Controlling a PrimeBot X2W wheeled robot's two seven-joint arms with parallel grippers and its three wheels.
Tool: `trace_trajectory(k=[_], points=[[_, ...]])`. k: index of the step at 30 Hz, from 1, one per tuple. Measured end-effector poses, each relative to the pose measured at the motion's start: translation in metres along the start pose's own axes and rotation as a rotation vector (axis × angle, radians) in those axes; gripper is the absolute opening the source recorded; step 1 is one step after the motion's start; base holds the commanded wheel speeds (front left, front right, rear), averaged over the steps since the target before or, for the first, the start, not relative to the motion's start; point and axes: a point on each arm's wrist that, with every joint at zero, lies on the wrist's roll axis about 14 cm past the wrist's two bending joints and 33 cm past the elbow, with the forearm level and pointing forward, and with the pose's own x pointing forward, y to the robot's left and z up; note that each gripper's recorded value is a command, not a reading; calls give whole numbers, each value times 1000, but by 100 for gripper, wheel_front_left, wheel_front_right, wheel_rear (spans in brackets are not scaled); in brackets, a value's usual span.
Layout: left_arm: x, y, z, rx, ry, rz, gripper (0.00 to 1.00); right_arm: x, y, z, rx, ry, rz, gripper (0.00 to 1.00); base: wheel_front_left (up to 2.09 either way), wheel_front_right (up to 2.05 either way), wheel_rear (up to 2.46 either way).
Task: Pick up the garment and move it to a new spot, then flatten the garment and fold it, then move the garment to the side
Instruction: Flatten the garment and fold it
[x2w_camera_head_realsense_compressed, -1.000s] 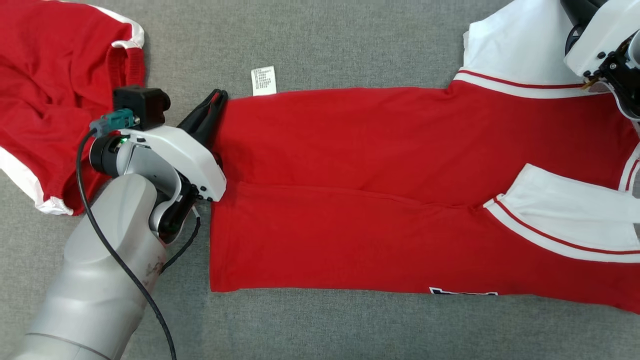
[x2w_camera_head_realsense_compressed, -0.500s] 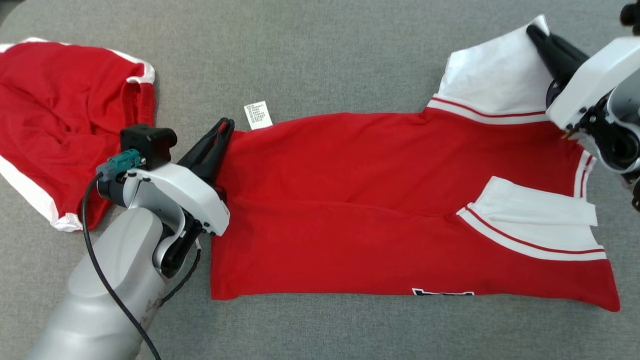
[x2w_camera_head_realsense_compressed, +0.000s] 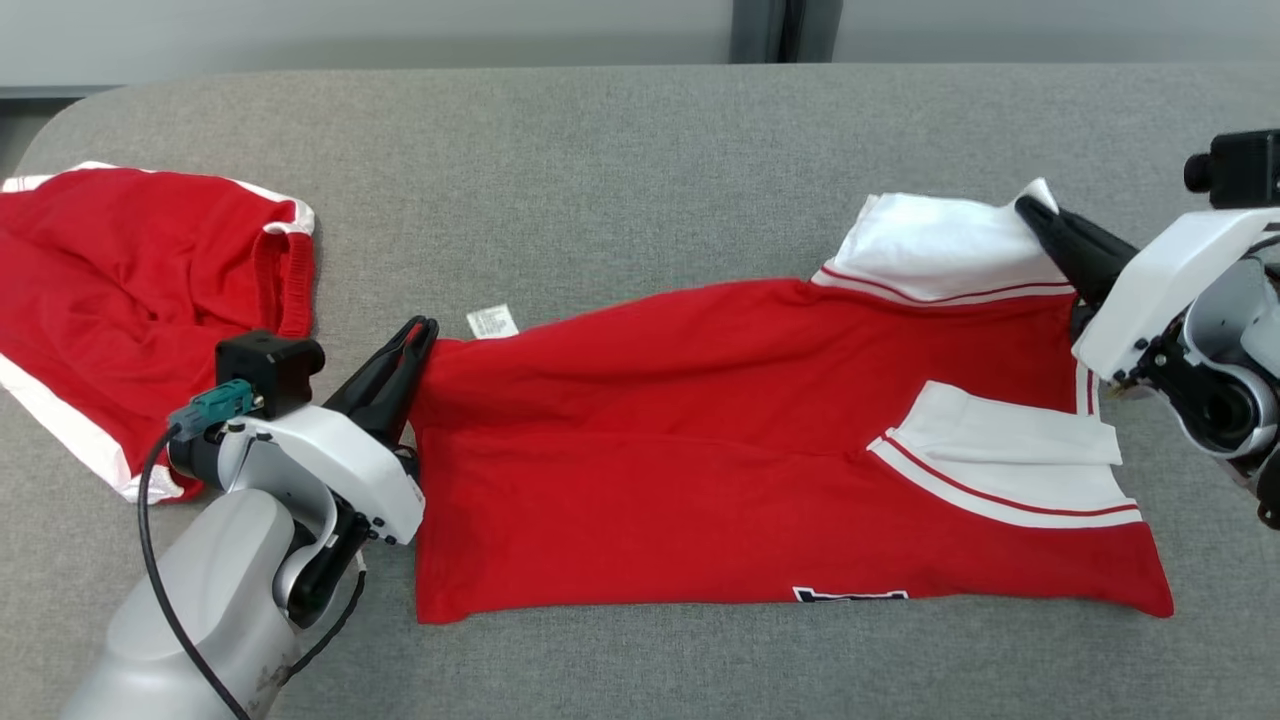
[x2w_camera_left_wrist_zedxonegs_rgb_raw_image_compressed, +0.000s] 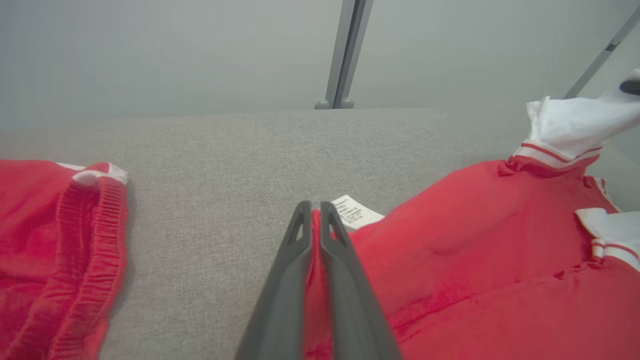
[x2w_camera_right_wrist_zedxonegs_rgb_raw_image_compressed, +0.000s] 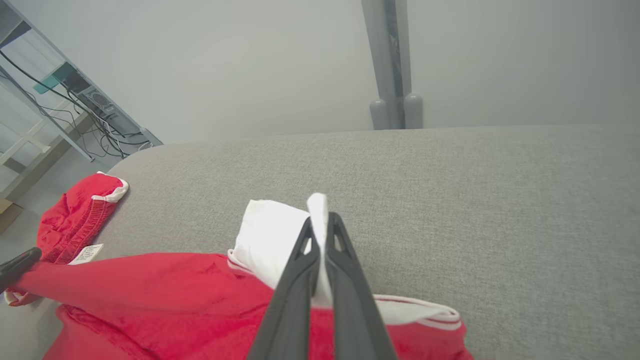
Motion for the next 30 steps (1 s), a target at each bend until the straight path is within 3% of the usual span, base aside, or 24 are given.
trace_trajectory(k=[10, 16, 24, 30], points=[[-4, 5, 6, 28, -22, 18, 0, -20, -6, -12, 11, 30, -30, 0, 0, 0, 0], [-7, -10, 6, 29, -24, -21, 0, -34, -2, -27, 34, 61, -30, 0, 0, 0, 0], [-19, -5, -15, 8, 111, -12, 0, -49, -4, -30, 59, 93, -45, 0, 0, 0, 0], [-23, -15, -13, -72, 195, -36, 0, -54, 4, -29, 66, 128, -29, 0, 0, 0, 0]])
